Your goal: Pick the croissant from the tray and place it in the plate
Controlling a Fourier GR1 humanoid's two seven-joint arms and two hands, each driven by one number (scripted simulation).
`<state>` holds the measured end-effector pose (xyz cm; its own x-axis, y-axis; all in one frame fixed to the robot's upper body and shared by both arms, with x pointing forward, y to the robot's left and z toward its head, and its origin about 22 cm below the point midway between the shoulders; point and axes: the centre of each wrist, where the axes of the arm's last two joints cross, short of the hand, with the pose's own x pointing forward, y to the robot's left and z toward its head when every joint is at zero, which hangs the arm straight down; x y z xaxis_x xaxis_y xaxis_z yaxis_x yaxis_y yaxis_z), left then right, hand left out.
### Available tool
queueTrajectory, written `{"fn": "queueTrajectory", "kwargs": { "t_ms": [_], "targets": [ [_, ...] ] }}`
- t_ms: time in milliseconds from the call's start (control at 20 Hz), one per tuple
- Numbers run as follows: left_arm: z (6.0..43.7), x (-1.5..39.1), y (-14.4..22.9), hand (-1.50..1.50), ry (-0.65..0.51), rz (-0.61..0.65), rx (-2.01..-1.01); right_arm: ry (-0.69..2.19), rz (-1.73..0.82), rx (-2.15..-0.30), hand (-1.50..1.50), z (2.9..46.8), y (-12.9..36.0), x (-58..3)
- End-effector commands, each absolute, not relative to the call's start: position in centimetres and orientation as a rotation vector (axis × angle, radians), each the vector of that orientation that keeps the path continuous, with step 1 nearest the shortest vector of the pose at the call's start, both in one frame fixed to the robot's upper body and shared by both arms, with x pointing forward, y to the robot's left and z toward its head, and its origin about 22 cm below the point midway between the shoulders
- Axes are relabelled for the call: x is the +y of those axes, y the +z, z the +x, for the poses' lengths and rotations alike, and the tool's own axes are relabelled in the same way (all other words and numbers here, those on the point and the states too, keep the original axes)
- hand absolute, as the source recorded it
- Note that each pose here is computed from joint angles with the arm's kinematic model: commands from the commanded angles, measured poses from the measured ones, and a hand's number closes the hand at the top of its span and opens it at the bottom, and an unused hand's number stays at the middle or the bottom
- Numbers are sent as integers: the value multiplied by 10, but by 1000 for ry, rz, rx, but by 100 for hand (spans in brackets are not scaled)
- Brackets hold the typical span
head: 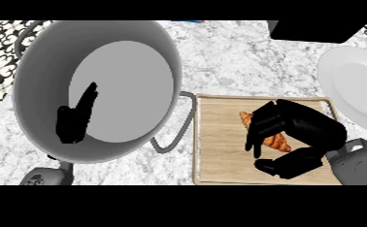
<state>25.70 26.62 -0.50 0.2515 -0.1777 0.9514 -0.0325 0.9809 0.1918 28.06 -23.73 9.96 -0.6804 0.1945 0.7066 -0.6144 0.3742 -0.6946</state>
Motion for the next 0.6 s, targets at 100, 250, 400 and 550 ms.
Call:
{"fn": "queueTrajectory", "kwargs": {
  "t_ms": [100, 250, 400, 550],
  "targets": [
    [259, 246, -12, 0, -104, 194, -1321, 1481, 785, -1706, -150, 311, 79, -264],
    [258, 247, -2, 0, -84, 221, -1327, 1792, 670, -1681, -150, 321, 101, -253],
    [256, 247, -8, 0, -61, 213, -1314, 2042, 495, -1697, -150, 320, 105, -248],
    [250, 254, -10, 0, -69, 219, -1291, 2188, 318, -1771, -150, 336, 120, -233]
  ]
}}
